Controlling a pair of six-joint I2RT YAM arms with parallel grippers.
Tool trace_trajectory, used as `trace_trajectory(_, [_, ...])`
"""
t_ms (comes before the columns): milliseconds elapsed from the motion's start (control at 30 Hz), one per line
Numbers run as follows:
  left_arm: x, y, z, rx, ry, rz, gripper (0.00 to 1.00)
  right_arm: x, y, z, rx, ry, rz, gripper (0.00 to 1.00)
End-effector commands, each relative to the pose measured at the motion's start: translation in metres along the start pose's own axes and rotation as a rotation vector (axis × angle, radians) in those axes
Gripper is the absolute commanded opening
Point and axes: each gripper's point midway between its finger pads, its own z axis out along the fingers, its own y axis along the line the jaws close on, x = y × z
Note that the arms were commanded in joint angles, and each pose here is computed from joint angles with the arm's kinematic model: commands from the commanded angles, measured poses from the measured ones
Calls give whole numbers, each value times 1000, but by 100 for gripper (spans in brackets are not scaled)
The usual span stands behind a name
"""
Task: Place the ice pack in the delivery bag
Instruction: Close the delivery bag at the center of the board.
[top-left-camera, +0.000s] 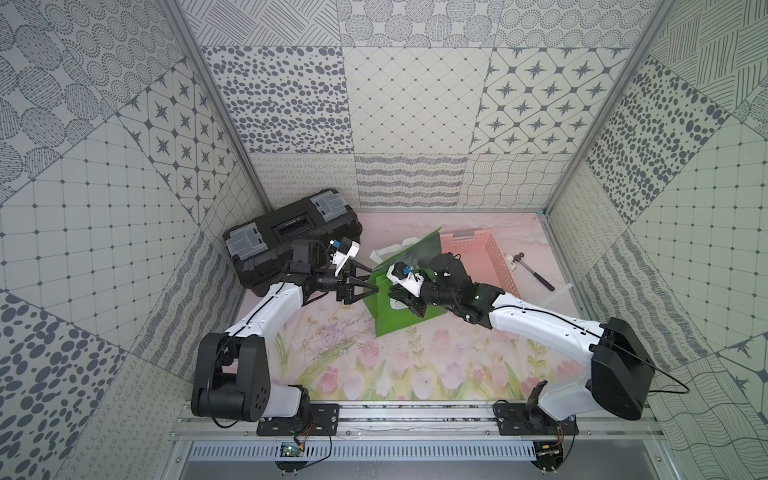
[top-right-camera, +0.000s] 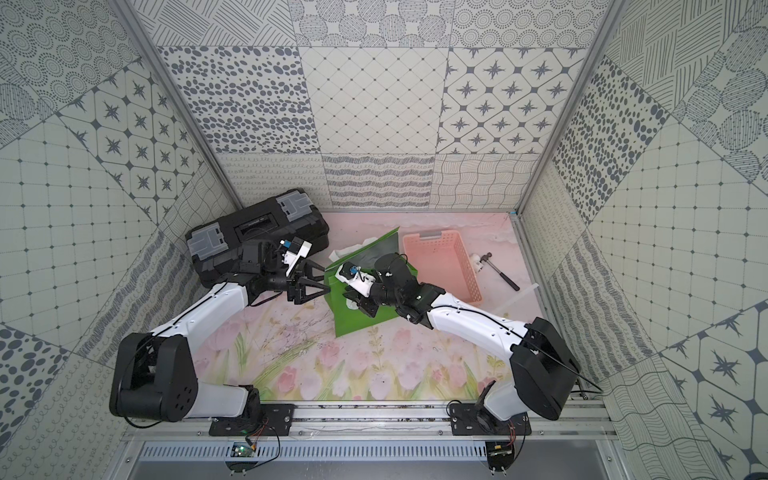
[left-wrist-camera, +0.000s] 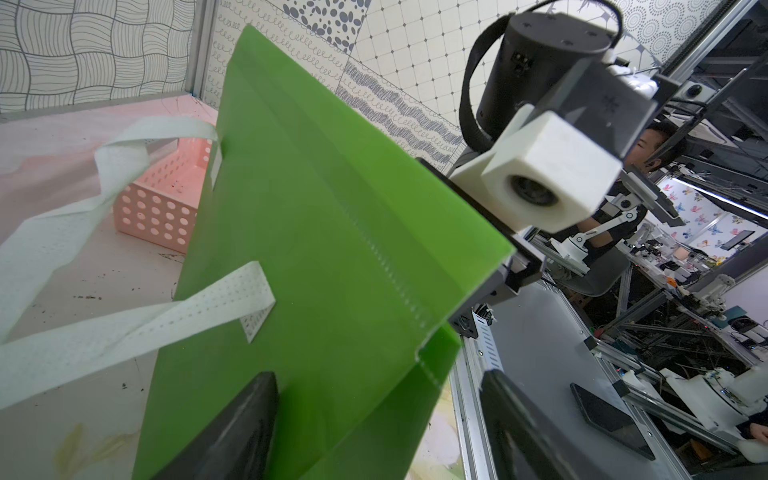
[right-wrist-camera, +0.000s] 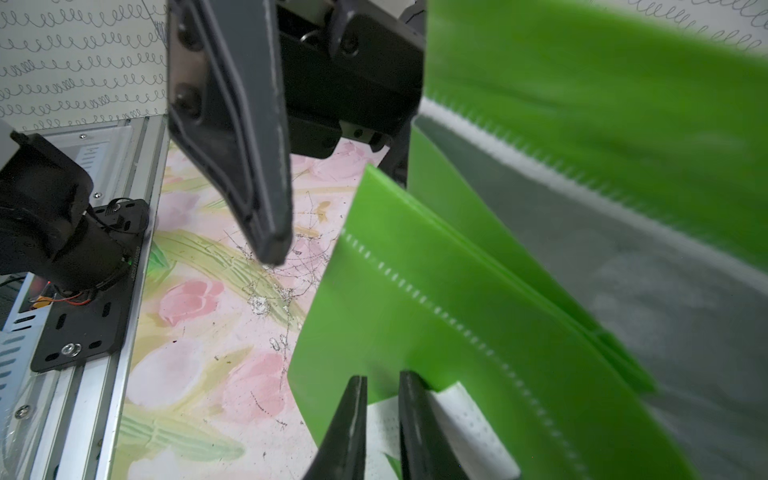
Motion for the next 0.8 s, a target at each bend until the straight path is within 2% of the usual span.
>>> trace_trajectory(0, [-1,-1,9,-1,9,16,81,-23,-11,4,32,-66,-30,19])
trace_trajectory(200, [0,8,18,-36,28,24,77,-27,-14,6,41,-72,-43,19])
trace_trajectory(333, [2,15,24,-60,40,12,69,-28,-15,6,47,-73,-44,19])
trace_trajectory(533, [2,21,30,-75,43,-7,49,-29,-18,5,60,-78,-39,19])
trace_trajectory(633, [0,24,30,-89,38,-18,35,-37,-19,0,63,-93,-30,20])
trace_trajectory(767, [-2,26,30,-100,35,-24,15,-48,-17,-26,45,-109,0,29])
